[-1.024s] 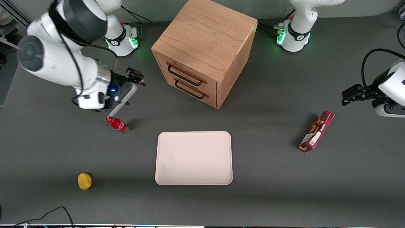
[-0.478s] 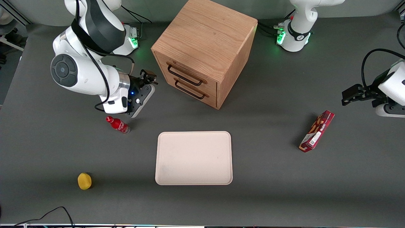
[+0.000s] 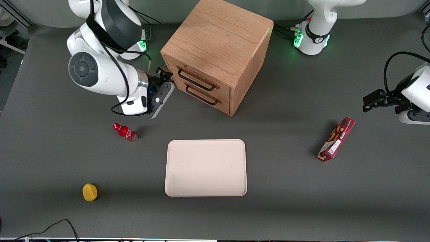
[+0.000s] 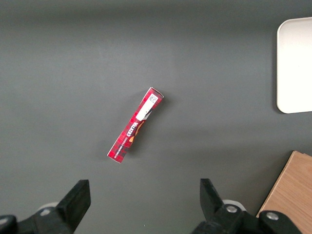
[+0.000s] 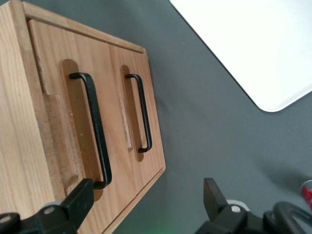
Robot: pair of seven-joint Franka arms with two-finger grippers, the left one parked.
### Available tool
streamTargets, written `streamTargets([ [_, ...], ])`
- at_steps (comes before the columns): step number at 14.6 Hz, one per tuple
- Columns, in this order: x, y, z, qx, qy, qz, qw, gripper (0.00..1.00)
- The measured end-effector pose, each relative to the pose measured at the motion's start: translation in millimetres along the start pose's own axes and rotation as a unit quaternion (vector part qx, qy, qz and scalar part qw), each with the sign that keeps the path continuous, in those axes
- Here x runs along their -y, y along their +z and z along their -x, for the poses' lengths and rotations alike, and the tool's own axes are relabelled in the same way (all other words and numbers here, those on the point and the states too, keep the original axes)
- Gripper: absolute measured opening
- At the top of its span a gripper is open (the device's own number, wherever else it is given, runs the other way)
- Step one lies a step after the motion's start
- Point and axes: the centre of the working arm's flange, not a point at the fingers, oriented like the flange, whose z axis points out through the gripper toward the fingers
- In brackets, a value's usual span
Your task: Open upper drawer
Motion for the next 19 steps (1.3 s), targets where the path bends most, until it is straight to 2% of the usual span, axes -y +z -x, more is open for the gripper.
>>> streamTargets([
  [3, 14.1, 21.1, -6.9, 0.009, -0.013, -0.004, 0.9999, 1.00],
  [19, 53.6, 85.7, -24.6, 0.013, -0.043, 0.000, 0.9990, 1.00],
])
